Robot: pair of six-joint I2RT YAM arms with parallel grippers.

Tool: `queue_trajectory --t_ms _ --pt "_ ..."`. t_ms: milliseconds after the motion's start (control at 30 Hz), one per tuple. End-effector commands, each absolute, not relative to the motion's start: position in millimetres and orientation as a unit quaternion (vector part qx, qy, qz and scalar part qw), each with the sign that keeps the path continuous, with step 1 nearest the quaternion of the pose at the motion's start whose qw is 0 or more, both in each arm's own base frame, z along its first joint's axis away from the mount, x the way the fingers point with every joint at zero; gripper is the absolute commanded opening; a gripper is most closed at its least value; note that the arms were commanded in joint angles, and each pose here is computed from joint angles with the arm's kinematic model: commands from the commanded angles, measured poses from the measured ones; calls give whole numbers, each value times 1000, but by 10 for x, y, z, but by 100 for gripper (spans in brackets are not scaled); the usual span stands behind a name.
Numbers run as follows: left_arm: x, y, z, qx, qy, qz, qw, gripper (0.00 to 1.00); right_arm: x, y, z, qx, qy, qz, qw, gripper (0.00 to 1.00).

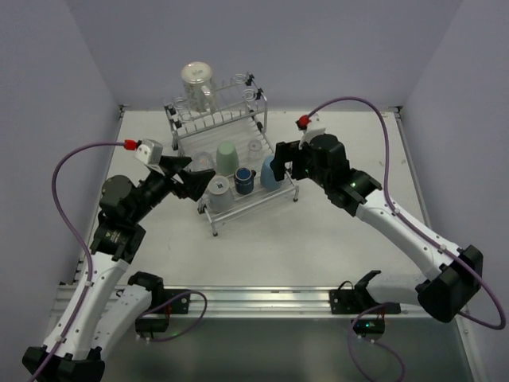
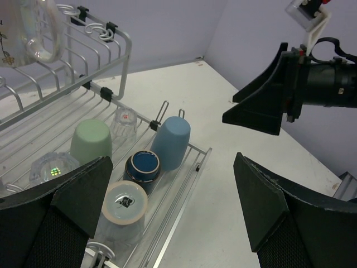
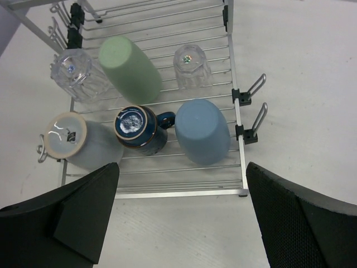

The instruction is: Unload the cups from the dish rack

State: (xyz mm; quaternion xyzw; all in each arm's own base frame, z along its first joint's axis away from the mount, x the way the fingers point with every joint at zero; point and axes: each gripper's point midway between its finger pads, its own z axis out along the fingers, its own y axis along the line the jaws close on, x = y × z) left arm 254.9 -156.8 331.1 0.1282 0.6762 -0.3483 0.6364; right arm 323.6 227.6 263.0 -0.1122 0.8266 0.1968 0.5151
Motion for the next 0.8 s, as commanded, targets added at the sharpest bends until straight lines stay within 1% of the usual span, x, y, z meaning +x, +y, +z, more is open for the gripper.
queue_trajectory --t_ms 0,367,600,767 --pt "2536 -1576 3367 139 661 -347 651 100 3387 2273 2699 -107 828 161 527 99" --pt "2542 -1551 3338 134 665 -341 651 100 3779 2632 2221 -117 858 142 480 99" --pt "2546 -1537 3325 130 668 -338 651 100 3977 2712 1985 -114 876 110 456 90" --pt "2548 -1535 3325 130 668 -337 651 100 4057 2655 1826 -99 884 82 450 86"
